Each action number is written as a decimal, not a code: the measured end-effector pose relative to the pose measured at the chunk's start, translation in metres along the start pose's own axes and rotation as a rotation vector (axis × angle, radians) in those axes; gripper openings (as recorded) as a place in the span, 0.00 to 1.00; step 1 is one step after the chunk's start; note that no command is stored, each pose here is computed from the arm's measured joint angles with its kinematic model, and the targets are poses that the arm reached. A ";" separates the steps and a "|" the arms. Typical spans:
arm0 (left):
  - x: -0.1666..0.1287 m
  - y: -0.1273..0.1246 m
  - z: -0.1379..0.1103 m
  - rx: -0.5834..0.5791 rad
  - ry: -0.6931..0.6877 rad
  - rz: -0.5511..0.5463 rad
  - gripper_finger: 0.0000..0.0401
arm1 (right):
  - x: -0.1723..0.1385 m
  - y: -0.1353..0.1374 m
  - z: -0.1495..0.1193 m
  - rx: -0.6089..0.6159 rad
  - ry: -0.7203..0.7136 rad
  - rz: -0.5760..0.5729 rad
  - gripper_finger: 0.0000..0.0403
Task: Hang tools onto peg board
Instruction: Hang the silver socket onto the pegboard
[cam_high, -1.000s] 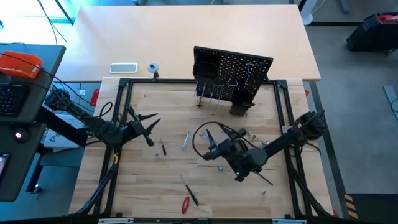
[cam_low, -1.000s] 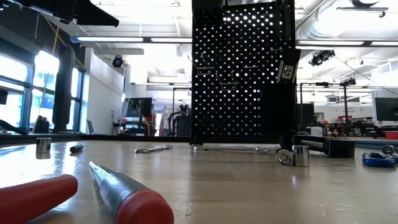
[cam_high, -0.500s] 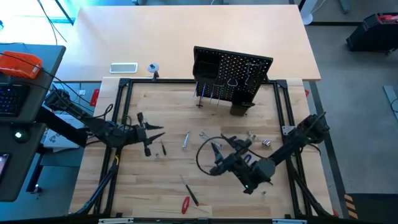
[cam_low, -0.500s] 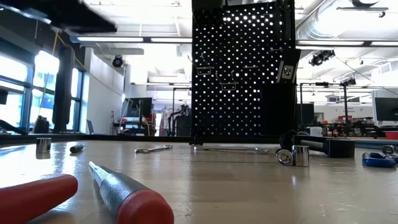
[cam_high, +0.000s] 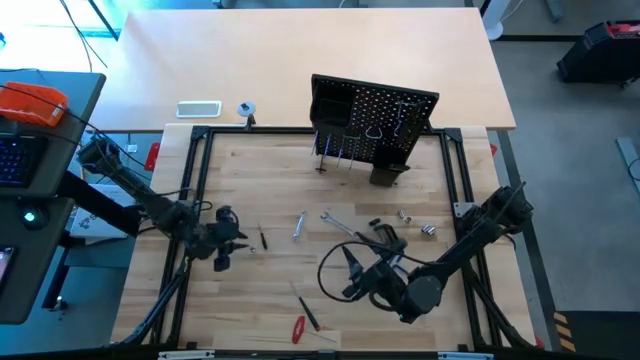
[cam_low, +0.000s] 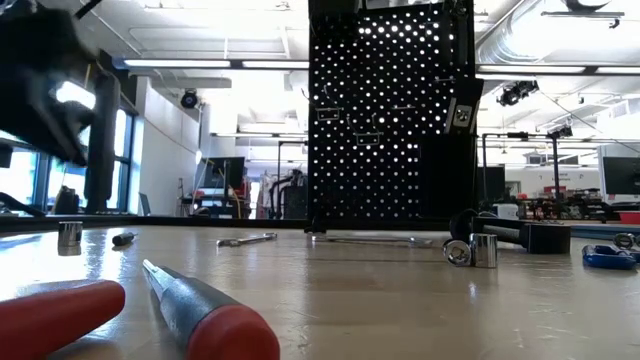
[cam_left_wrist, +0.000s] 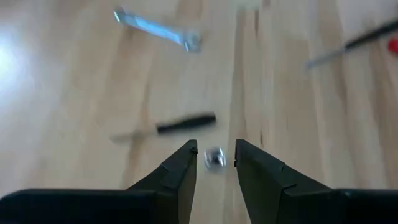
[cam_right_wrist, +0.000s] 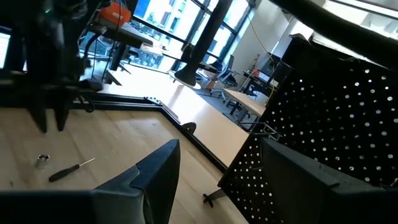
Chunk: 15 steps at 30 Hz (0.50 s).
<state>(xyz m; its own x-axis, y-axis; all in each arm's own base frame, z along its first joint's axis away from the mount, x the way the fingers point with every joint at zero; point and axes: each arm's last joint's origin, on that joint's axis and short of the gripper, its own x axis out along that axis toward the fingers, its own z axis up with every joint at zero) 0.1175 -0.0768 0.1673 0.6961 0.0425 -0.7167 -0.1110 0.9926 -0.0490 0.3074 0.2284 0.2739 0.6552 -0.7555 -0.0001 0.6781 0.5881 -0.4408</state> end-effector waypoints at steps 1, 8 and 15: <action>0.002 -0.001 -0.006 -0.003 0.014 -0.002 0.26 | 0.000 0.000 0.000 0.001 0.000 0.000 0.55; 0.024 -0.015 -0.034 -0.025 -0.078 -0.076 0.27 | -0.002 0.000 0.000 -0.002 -0.002 0.004 0.55; 0.040 -0.020 -0.049 0.043 -0.117 0.089 0.32 | -0.002 0.001 0.000 -0.008 -0.003 0.005 0.55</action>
<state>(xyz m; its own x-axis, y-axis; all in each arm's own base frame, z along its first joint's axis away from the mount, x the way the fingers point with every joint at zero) 0.1131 -0.1010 0.1057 0.7632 0.1415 -0.6305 -0.1476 0.9881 0.0431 0.3061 0.2304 0.2732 0.6598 -0.7515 -0.0001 0.6719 0.5900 -0.4478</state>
